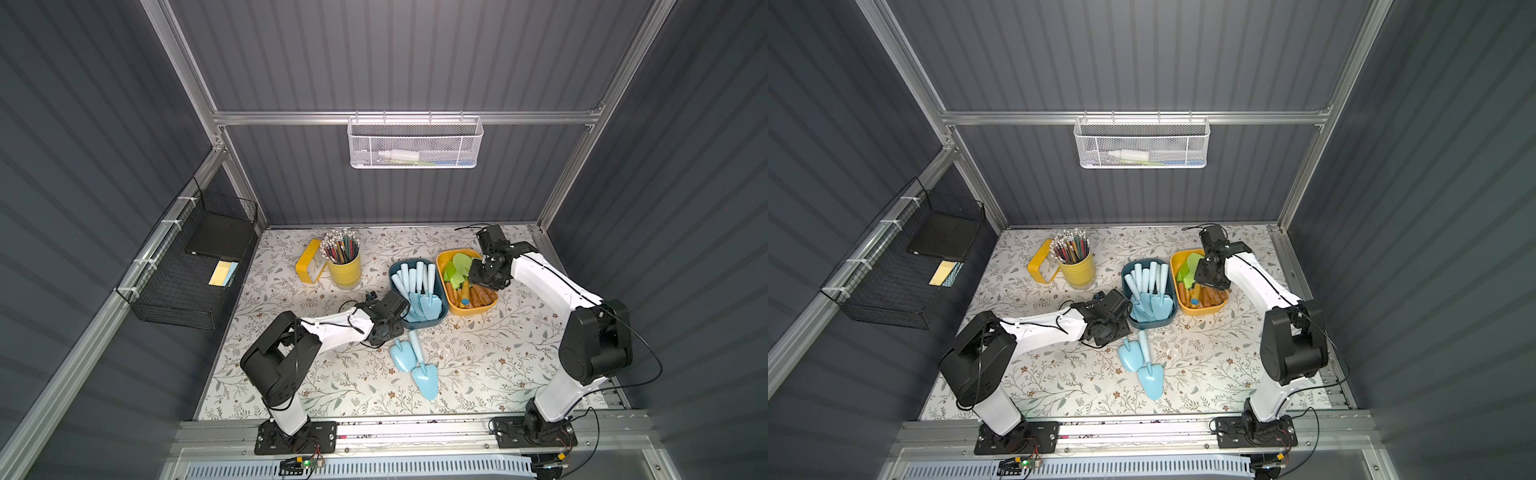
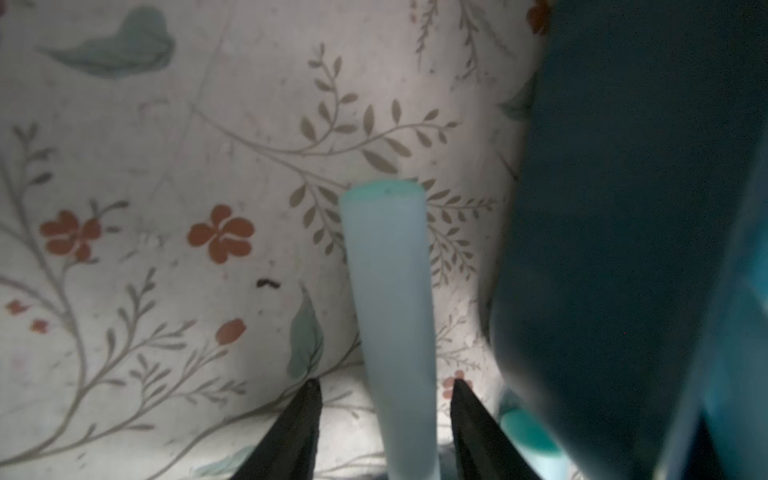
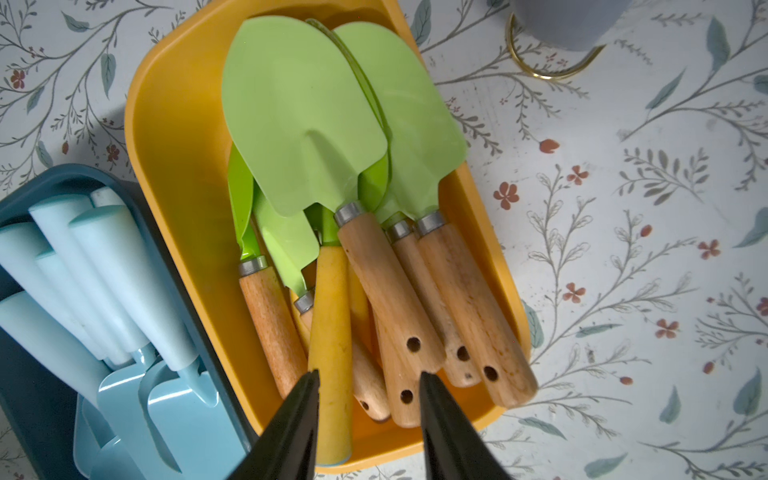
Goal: Sort the small shovels by color and place them into the storage box
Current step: Pick up the shovel from the center of the board.
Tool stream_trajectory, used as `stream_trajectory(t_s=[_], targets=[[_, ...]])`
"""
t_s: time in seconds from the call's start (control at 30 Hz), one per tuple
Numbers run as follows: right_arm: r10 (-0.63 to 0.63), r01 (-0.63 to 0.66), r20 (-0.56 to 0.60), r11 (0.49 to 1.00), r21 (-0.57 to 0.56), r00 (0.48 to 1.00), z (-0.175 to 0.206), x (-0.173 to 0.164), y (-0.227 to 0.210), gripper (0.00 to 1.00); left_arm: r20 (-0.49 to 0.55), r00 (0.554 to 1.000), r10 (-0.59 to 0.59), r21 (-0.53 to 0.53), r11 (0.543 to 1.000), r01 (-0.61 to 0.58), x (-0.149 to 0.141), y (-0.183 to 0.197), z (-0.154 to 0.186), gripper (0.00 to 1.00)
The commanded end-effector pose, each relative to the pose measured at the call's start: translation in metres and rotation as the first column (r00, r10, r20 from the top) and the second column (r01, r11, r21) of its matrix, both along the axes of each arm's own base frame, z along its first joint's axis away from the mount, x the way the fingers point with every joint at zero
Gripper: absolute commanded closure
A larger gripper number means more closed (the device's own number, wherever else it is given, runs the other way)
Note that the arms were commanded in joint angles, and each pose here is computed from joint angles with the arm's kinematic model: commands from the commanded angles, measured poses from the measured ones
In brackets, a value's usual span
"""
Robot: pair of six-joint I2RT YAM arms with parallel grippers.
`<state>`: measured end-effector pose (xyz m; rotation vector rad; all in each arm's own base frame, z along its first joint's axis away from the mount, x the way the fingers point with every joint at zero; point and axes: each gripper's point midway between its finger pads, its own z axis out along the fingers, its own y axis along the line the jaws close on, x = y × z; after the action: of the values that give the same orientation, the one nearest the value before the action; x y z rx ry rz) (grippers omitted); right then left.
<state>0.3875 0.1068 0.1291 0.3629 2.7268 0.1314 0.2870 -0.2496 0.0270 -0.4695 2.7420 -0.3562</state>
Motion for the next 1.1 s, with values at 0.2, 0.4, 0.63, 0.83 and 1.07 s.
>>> stream_trajectory(t_s=[0.2, 0.4, 0.63, 0.83, 1.07], targets=[[-0.027, 0.027, -0.032, 1.000, 0.002, 0.999, -0.012, -0.010, -0.012, 0.57, -0.091, 0.992, -0.087, 0.142, 0.985, 0.099, -0.012, 0.019, -0.029, 0.94], [-0.036, 0.037, -0.039, 0.999, 0.018, 0.999, -0.015, -0.011, -0.014, 0.57, -0.003, 1.000, -0.016, 0.308, 0.951, 0.016, 0.012, 0.041, 0.012, 1.00], [-0.027, 0.030, -0.065, 0.999, 0.044, 0.998, -0.019, -0.009, -0.008, 0.57, 0.219, 0.974, -0.062, 0.279, 0.960, -0.002, 0.080, 0.008, 0.112, 1.00], [-0.031, 0.034, -0.066, 0.999, 0.042, 0.997, -0.018, -0.010, -0.009, 0.57, 0.379, 0.917, -0.123, 0.148, 0.986, 0.071, 0.133, -0.049, 0.192, 1.00], [-0.042, 0.043, -0.041, 0.999, 0.017, 0.998, -0.012, -0.009, -0.016, 0.57, 0.398, 0.894, -0.207, 0.210, 0.969, 0.131, 0.167, -0.078, 0.179, 1.00]])
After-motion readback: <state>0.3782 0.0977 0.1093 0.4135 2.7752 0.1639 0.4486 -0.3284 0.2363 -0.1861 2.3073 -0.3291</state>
